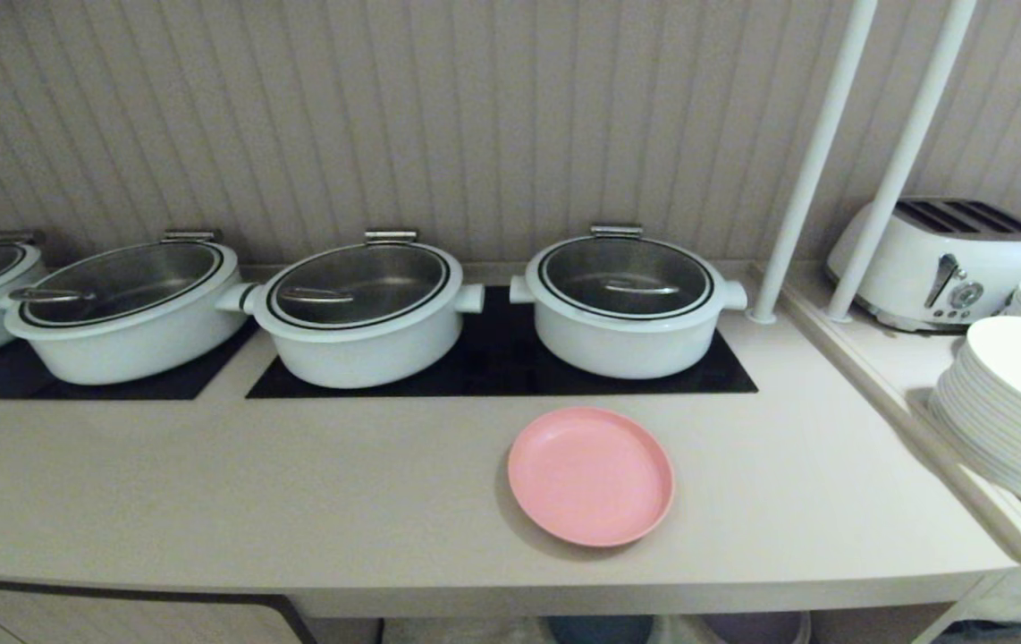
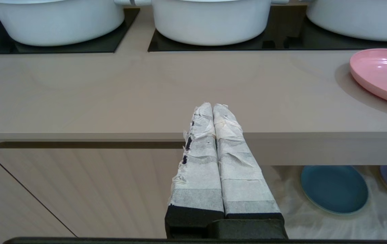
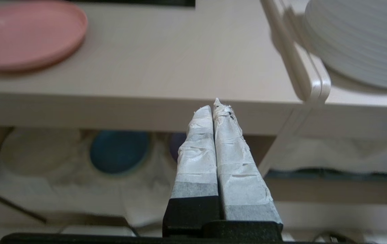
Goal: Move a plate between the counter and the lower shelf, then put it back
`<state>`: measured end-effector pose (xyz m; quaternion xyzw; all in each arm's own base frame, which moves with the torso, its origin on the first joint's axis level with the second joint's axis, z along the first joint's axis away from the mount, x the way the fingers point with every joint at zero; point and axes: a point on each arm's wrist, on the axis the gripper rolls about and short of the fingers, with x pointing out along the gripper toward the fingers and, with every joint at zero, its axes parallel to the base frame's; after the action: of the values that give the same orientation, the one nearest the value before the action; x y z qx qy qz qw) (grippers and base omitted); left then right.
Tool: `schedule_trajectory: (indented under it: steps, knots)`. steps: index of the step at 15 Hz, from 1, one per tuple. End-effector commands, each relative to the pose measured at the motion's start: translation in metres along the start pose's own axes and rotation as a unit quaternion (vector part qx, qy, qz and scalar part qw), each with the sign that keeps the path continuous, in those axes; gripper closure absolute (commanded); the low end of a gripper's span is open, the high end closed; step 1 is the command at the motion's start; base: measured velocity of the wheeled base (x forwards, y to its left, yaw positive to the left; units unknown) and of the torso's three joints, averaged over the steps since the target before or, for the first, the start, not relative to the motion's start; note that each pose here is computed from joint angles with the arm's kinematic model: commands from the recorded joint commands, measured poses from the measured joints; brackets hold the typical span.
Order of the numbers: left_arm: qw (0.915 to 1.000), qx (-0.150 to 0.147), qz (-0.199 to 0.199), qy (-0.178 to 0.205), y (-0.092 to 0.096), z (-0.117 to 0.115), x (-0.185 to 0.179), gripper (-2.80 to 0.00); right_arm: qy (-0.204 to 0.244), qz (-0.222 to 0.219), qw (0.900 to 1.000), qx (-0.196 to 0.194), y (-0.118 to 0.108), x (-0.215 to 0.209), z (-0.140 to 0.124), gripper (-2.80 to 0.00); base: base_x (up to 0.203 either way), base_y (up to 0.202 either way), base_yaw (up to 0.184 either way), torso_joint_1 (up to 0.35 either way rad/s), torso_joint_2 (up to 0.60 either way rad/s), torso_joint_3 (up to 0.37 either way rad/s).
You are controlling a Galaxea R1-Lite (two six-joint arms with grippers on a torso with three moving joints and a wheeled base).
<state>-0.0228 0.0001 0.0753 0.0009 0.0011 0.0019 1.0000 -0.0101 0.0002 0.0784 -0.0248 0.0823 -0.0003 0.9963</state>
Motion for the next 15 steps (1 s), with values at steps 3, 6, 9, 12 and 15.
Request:
schedule_trajectory:
  steps: [3,6,9,12,15]
  knots:
    - [1.0,0.0,0.0,0.0,0.0,0.0,0.0,0.0,-0.077,0.003,0.997,0.001,0.0003,-0.0114,-0.0048,0.0,0.0,0.0,0.0,0.0,0.0,0.0]
    - [1.0,0.0,0.0,0.0,0.0,0.0,0.0,0.0,-0.081,0.004,0.997,-0.001,0.0002,-0.012,-0.0054,0.0,0.0,0.0,0.0,0.0,0.0,0.0]
    - [1.0,-0.001,0.0,0.0,0.0,0.0,0.0,0.0,-0.082,0.003,0.997,0.015,0.0,-0.0122,-0.0049,0.0,0.0,0.0,0.0,0.0,0.0,0.0]
    - [1.0,0.0,0.0,0.0,0.0,0.0,0.0,0.0,-0.082,0.001,0.996,0.031,-0.0001,-0.0122,-0.0049,0.0,0.0,0.0,0.0,0.0,0.0,0.0]
    - [1.0,0.0,0.0,0.0,0.0,0.0,0.0,0.0,-0.082,0.001,0.996,0.031,-0.0001,-0.0122,-0.0048,0.0,0.0,0.0,0.0,0.0,0.0,0.0]
